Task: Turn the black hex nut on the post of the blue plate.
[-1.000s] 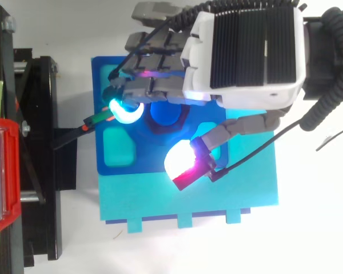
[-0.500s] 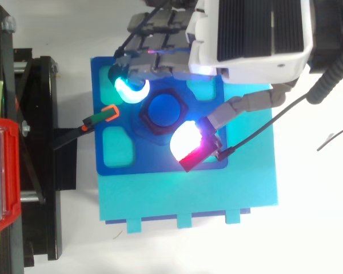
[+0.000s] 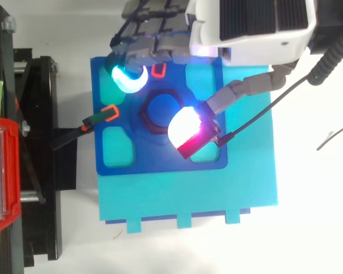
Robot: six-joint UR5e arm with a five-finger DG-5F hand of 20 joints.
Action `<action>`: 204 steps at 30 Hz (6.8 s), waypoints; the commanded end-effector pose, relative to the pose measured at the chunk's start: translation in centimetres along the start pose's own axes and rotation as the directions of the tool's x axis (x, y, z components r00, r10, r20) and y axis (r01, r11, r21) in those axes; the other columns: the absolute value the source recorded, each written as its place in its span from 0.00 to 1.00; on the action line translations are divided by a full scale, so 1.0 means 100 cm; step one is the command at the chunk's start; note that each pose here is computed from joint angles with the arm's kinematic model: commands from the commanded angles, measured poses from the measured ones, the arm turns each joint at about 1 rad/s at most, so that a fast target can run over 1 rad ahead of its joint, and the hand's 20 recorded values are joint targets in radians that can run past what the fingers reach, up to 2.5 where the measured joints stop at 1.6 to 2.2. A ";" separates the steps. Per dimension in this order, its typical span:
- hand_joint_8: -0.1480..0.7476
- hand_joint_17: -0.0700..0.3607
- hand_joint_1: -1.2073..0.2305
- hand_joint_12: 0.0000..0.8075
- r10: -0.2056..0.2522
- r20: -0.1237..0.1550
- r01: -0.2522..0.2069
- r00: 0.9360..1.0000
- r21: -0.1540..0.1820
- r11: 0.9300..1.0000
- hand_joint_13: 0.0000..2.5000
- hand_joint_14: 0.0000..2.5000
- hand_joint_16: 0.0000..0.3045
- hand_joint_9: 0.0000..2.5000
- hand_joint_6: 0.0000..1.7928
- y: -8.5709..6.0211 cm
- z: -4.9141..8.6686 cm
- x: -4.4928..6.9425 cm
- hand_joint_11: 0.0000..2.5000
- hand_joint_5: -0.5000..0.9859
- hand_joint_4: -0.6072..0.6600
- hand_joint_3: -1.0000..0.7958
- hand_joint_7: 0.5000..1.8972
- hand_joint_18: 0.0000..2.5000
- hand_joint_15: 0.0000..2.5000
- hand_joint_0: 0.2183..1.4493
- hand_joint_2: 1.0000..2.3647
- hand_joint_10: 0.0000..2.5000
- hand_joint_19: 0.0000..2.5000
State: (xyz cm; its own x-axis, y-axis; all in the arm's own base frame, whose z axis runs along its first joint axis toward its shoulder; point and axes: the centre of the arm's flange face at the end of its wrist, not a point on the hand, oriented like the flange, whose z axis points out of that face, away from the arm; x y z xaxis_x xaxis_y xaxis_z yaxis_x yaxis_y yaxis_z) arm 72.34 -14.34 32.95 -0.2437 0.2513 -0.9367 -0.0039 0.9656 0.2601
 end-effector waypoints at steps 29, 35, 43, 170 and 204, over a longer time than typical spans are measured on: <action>0.44 0.47 0.56 0.45 -0.025 0.007 0.024 1.000 0.057 0.998 0.13 0.00 0.19 0.19 0.28 0.055 0.014 0.007 0.00 0.21 0.61 0.28 0.22 0.04 0.01 0.20 0.00 0.00 0.02; 0.45 0.47 0.56 0.45 -0.027 -0.005 0.028 1.000 0.065 0.998 0.13 0.00 0.19 0.19 0.28 0.061 0.014 0.010 0.00 0.21 0.61 0.28 0.22 0.04 0.01 0.20 0.00 0.00 0.02; 0.45 0.47 0.56 0.45 -0.028 -0.016 0.029 0.999 0.066 0.997 0.13 0.00 0.19 0.19 0.28 0.066 0.014 0.012 0.00 0.21 0.61 0.28 0.22 0.04 0.01 0.20 0.00 0.00 0.02; 0.44 0.47 0.68 0.45 -0.053 -0.052 0.056 0.997 0.057 0.997 0.12 0.00 0.19 0.19 0.28 0.052 0.007 0.013 0.00 0.21 0.61 0.28 0.23 0.03 0.01 0.20 0.00 0.00 0.02; 0.44 0.47 0.69 0.45 -0.084 -0.016 0.085 0.996 0.018 0.996 0.13 0.00 0.19 0.19 0.28 0.023 0.001 -0.013 0.00 0.21 0.61 0.28 0.23 0.03 0.01 0.20 0.00 0.00 0.02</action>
State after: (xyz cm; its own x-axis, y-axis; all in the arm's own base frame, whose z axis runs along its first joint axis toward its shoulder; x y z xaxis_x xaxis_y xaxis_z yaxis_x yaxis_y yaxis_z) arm 72.54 -12.80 34.52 -0.2651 0.1695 -0.9492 -0.0019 0.9843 0.1763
